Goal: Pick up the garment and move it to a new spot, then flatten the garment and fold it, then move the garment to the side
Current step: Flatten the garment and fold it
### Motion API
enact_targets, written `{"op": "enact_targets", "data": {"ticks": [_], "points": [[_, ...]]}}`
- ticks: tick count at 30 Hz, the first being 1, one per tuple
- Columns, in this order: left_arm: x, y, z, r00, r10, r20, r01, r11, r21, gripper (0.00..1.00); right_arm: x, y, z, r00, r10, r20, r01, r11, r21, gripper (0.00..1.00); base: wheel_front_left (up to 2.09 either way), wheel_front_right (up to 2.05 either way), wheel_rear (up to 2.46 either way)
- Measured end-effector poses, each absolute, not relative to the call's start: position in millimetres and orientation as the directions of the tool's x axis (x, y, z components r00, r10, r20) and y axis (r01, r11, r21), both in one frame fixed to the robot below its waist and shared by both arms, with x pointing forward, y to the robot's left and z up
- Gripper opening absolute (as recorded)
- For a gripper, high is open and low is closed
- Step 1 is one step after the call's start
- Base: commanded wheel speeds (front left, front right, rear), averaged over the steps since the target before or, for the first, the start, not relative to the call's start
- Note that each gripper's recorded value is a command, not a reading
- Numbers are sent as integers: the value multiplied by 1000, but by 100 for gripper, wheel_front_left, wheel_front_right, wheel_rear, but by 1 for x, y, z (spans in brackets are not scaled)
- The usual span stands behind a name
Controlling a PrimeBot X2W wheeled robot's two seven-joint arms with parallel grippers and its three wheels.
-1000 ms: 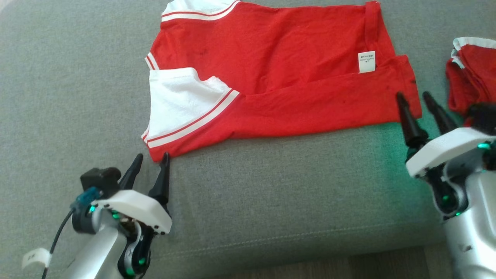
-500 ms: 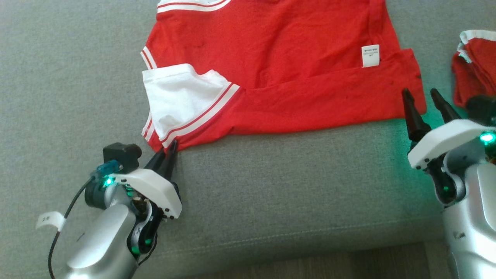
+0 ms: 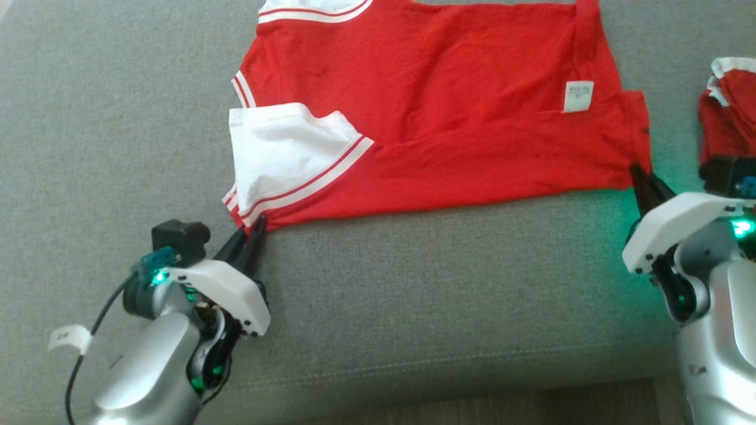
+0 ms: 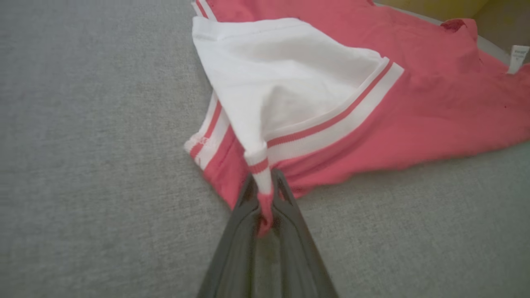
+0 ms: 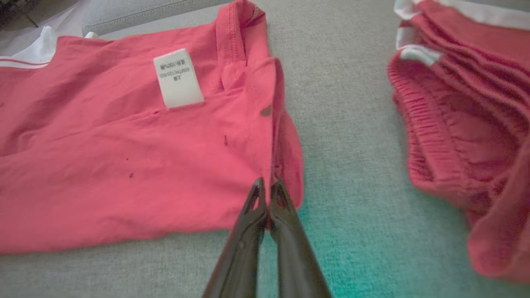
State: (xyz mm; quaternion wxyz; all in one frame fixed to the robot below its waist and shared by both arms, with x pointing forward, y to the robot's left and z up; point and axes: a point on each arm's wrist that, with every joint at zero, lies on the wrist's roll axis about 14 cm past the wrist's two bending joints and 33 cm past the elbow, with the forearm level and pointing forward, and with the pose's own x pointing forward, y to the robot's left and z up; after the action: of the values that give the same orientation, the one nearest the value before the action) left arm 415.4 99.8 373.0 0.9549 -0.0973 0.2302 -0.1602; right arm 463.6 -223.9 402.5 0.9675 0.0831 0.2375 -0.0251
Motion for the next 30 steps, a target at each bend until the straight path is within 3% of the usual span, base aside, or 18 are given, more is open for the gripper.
{"op": "enact_targets", "data": {"ticks": [11, 22, 23, 24, 25, 26, 27, 30], "points": [[386, 119, 376, 815, -356, -456, 284, 933, -222, 0, 420, -248, 402, 834, -10, -551, 91, 989, 119, 0, 0, 0, 0], [331, 102, 373, 711, -422, -562, 278, 904, -326, 0, 367, -261, 383, 727, -21, -687, 126, 987, 103, 0, 0, 0, 0], [329, 101, 373, 706, -422, -569, 274, 903, -331, 0, 364, -261, 381, 719, -23, -695, 132, 986, 105, 22, 0, 0, 0], [328, 100, 373, 706, -423, -568, 273, 902, -333, 0, 362, -260, 380, 712, -22, -701, 137, 985, 108, 79, 0, 0, 0], [329, 100, 375, 707, -423, -566, 275, 903, -331, 0, 361, -260, 381, 712, -23, -702, 137, 985, 107, 100, 0, 0, 0], [329, 100, 375, 705, -425, -568, 280, 902, -329, 44, 363, -260, 384, 722, -25, -691, 136, 985, 106, 100, 0, 0, 0], [330, 101, 376, 706, -422, -568, 280, 904, -323, 100, 365, -261, 390, 740, -34, -671, 138, 985, 102, 100, 0, 0, 0], [337, 104, 384, 729, -409, -549, 287, 910, -298, 100, 379, -270, 422, 822, -78, -564, 133, 990, 56, 100, 0, 0, 0]]}}
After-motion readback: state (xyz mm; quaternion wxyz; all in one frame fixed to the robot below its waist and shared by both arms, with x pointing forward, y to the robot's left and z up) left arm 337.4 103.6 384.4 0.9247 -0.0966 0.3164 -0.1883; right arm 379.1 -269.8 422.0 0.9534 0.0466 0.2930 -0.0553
